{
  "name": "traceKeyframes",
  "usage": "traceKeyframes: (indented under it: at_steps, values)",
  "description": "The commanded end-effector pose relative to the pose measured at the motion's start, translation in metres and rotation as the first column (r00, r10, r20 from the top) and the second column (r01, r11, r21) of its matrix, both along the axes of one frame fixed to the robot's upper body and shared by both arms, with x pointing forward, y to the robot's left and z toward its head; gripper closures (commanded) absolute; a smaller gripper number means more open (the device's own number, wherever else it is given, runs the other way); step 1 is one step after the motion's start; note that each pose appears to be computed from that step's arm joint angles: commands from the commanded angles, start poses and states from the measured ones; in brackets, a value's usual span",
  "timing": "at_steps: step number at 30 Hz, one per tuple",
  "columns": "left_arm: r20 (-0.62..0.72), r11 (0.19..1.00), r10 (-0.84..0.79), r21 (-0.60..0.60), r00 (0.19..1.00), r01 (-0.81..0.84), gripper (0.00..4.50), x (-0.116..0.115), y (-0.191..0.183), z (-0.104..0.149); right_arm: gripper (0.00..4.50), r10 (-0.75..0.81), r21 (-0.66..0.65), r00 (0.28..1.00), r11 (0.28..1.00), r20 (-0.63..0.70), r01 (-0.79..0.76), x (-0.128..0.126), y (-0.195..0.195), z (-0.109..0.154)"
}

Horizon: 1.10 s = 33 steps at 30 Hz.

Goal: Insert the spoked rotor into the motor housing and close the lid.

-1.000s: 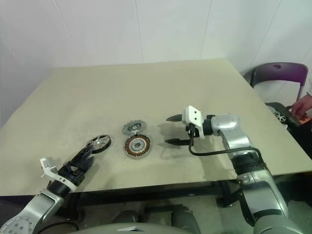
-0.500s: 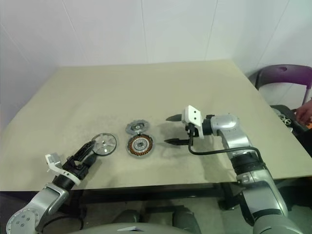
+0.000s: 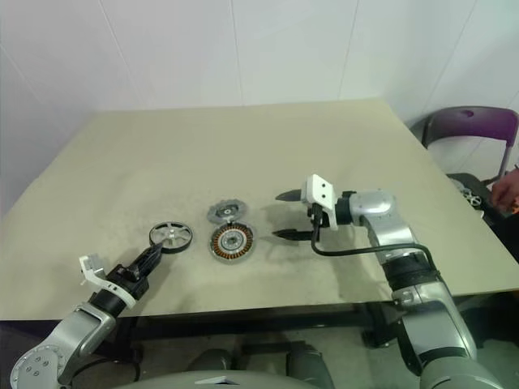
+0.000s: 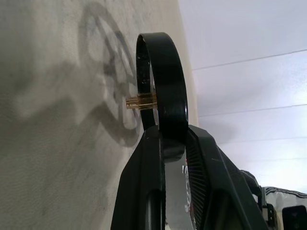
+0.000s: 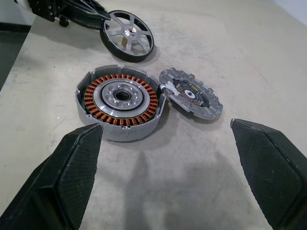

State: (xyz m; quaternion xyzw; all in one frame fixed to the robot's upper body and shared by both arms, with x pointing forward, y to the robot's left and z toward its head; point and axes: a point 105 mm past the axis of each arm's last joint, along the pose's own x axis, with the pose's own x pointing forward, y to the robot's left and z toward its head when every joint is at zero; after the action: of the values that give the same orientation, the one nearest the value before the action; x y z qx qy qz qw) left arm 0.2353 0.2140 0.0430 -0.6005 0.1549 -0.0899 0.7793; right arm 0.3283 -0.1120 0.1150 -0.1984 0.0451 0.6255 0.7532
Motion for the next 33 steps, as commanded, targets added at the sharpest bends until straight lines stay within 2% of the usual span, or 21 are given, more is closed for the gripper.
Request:
traceKeyframes:
  at_steps: [1,8,13,18,28,33]
  values:
    - [0.049,0.999,-0.031,0.032,0.998,0.030,4.16,0.000,-0.003,0.010,0.00,0.000,0.023,0.999,1.000,0.048,-0.001,0.005,0.003,0.014]
    - [0.224,0.990,-0.138,0.007,0.965,0.140,4.17,-0.001,-0.024,0.052,0.00,-0.008,0.022,0.999,1.000,0.050,0.007,0.006,0.002,0.013]
    - [0.298,0.971,-0.231,0.008,0.926,0.239,4.17,-0.001,-0.041,0.072,0.00,-0.013,0.022,0.999,1.000,0.052,0.012,0.007,0.001,0.013]
    - [0.300,0.947,-0.307,0.006,0.903,0.320,4.17,0.002,-0.049,0.071,0.00,-0.020,0.025,0.998,1.000,0.055,0.019,0.006,0.000,0.014]
    - [0.273,0.913,-0.395,0.011,0.877,0.407,4.17,0.032,-0.074,0.067,0.00,-0.035,0.025,0.997,0.999,0.064,0.033,0.006,-0.002,0.018]
    - [0.240,0.890,-0.445,0.010,0.863,0.456,4.17,0.033,-0.086,0.063,0.00,-0.041,0.022,0.997,0.999,0.066,0.040,0.006,-0.003,0.018]
